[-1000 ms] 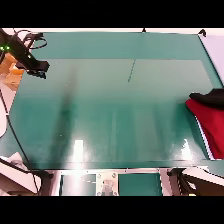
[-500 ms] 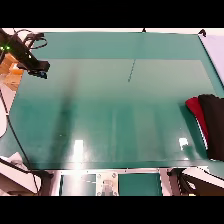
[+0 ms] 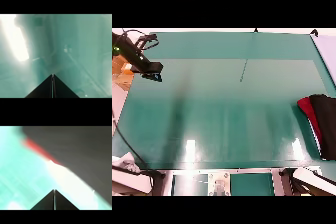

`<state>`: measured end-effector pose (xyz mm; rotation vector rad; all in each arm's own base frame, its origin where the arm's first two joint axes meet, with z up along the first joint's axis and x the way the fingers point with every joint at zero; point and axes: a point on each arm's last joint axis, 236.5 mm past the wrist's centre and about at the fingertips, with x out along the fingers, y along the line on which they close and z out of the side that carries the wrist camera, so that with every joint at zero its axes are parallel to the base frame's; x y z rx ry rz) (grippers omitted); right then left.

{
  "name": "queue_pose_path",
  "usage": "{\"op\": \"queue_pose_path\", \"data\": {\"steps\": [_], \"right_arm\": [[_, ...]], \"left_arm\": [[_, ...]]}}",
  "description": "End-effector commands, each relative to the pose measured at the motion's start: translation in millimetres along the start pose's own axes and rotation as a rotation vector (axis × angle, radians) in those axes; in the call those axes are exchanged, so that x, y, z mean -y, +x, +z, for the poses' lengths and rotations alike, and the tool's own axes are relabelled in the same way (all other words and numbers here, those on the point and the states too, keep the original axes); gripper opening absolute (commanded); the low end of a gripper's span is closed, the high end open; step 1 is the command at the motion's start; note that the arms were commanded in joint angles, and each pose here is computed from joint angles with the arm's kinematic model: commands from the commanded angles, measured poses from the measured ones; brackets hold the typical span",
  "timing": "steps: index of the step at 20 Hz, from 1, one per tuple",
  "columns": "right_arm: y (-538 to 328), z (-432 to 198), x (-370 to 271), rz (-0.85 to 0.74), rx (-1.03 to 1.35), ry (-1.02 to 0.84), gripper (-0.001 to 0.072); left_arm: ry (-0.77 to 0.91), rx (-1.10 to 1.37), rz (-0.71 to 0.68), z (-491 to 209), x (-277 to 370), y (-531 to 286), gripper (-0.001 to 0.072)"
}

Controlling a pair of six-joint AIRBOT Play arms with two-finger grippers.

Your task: Fold the shirts.

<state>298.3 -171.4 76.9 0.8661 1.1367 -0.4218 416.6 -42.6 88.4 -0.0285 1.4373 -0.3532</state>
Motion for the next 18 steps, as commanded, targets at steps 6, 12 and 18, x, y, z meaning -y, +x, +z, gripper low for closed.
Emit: {"op": "queue_pose_path", "data": {"steps": [6, 12, 18], "right_arm": [[80.6, -208.1, -140.7, 0.197, -0.181, -0.636, 0.0012], [96.5, -292.6, -159.8, 0.265, -0.254, -0.835, 0.0014], [95.4, -306.7, -161.6, 0.274, -0.275, -0.874, 0.0013]], "left_arm": [[-0.079, 0.072, -0.053, -134.6, 42.8, 24.8, 0.0020], [-0.090, 0.040, -0.052, -177.5, 47.1, 41.6, 0.0021], [-0.091, 0.091, -0.040, -165.7, 43.9, 40.8, 0.0021]]}}
